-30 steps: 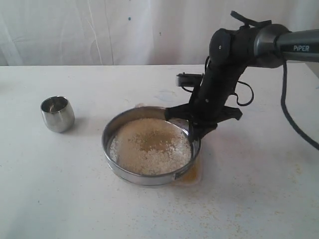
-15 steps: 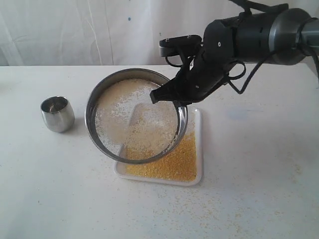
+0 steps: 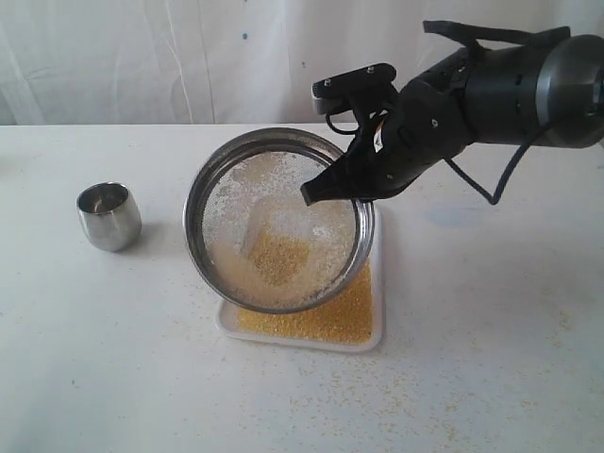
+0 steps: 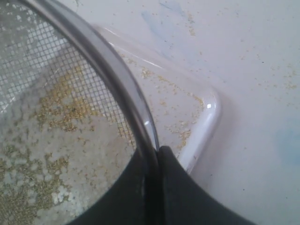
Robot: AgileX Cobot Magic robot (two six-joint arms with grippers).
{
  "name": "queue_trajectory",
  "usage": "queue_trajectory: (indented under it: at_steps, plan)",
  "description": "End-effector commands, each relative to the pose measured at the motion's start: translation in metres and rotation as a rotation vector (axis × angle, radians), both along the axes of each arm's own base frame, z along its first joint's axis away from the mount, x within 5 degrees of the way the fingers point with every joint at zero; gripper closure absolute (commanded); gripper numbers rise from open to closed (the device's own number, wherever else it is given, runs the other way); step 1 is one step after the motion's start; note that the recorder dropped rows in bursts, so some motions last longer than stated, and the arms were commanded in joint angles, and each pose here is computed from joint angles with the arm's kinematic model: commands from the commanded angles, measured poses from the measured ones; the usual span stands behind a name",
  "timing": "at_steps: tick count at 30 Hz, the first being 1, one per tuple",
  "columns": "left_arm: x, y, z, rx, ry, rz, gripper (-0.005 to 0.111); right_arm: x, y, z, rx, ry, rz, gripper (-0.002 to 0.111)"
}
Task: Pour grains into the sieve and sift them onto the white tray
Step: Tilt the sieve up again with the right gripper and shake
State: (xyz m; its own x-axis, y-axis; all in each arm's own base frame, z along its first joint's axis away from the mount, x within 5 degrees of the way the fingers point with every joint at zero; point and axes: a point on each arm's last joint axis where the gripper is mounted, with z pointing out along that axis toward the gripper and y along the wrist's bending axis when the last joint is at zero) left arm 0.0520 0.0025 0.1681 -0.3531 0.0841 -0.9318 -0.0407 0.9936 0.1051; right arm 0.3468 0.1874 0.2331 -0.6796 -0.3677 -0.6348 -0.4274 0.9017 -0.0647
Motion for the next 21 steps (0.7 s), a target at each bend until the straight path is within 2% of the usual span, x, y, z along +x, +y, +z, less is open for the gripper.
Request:
queue_trajectory:
  at_steps: [1, 13, 17, 21]
  plan:
    - [0.000, -0.001, -0.001, -0.013, 0.002, -0.004, 0.107, 0.000, 0.002, 0.009, 0.047, -0.053, -0.001, 0.108]
    - [0.000, -0.001, -0.001, -0.013, 0.002, -0.004, 0.107, 0.001, 0.001, 0.010, 0.058, -0.057, -0.009, 0.108]
    - [0.000, -0.001, -0.001, -0.013, 0.002, -0.004, 0.107, 0.008, -0.011, 0.009, 0.117, -0.033, -0.117, 0.108]
    - [0.000, -0.001, -0.001, -0.013, 0.002, -0.004, 0.107, 0.023, -0.046, 0.001, 0.142, 0.035, -0.271, 0.108]
